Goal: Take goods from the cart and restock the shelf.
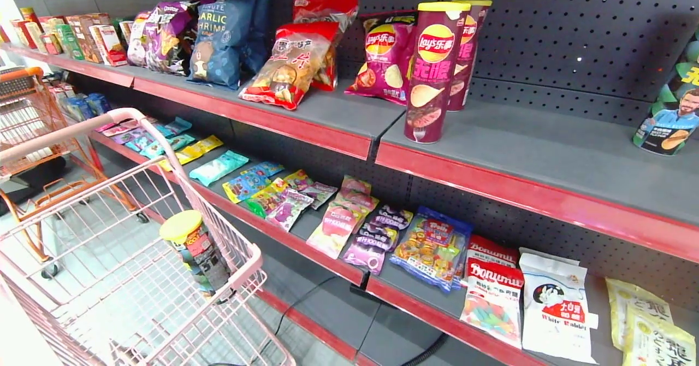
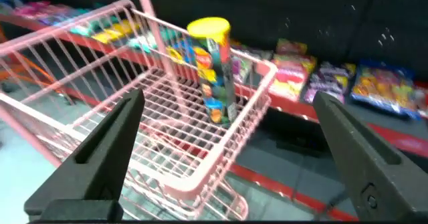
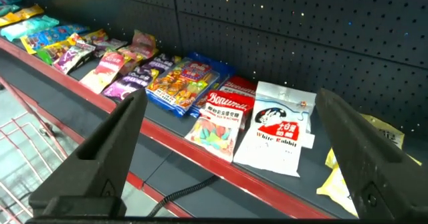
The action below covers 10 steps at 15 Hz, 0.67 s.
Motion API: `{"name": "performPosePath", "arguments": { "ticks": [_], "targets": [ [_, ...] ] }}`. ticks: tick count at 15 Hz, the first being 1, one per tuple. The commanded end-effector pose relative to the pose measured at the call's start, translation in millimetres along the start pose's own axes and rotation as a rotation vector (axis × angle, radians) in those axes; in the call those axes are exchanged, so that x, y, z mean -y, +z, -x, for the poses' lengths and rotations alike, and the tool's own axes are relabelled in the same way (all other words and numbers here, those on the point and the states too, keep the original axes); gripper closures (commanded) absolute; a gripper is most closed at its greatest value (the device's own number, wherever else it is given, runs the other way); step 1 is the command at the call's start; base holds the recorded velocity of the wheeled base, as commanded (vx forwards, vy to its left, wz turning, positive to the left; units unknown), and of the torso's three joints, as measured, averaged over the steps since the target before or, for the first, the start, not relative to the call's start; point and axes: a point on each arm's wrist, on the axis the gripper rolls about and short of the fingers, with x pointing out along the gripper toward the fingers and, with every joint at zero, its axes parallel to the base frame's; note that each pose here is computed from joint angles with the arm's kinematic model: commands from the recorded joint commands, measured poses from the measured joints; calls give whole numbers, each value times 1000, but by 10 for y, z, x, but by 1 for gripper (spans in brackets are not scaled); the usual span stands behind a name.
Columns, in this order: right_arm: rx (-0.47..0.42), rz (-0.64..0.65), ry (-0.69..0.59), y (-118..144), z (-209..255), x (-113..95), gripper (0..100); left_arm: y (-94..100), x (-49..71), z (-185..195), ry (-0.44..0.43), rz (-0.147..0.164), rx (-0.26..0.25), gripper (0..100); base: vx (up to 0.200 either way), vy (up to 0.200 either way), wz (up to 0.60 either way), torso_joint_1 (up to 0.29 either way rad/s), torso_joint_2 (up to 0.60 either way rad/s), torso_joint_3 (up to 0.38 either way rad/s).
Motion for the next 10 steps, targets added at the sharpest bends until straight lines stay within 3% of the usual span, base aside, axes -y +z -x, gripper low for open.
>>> {"name": "performPosePath", "arguments": {
  "ticks": [1,2,3,4,5,7,10],
  "targets": [
    [-1,0,-1,0,-1,0,0,652,-44,-61,174,-1,29,0,0,0,0,0,0,0],
    [-1,0,-1,0,-1,0,0,1123,-94,-267,338,35,-1,0,0,0,0,0,0,0],
    [-1,0,-1,0,-1,0,0,1215,-110,-380,380,108,-18,0,0,0,0,0,0,0],
    [-1,3,1,0,-1,0,0,1090,-114,-530,380,157,-108,0,0,0,0,0,0,0],
    [-1,2,-1,0,-1,0,0,935,-114,-561,381,148,-171,0,0,0,0,0,0,0],
    [-1,0,-1,0,-1,0,0,907,-120,-837,356,155,-250,0,0,0,0,0,0,0],
    [-1,3,-2,0,-1,0,0,945,-199,-1513,306,181,-224,0,0,0,0,0,0,0]
  ]
}}
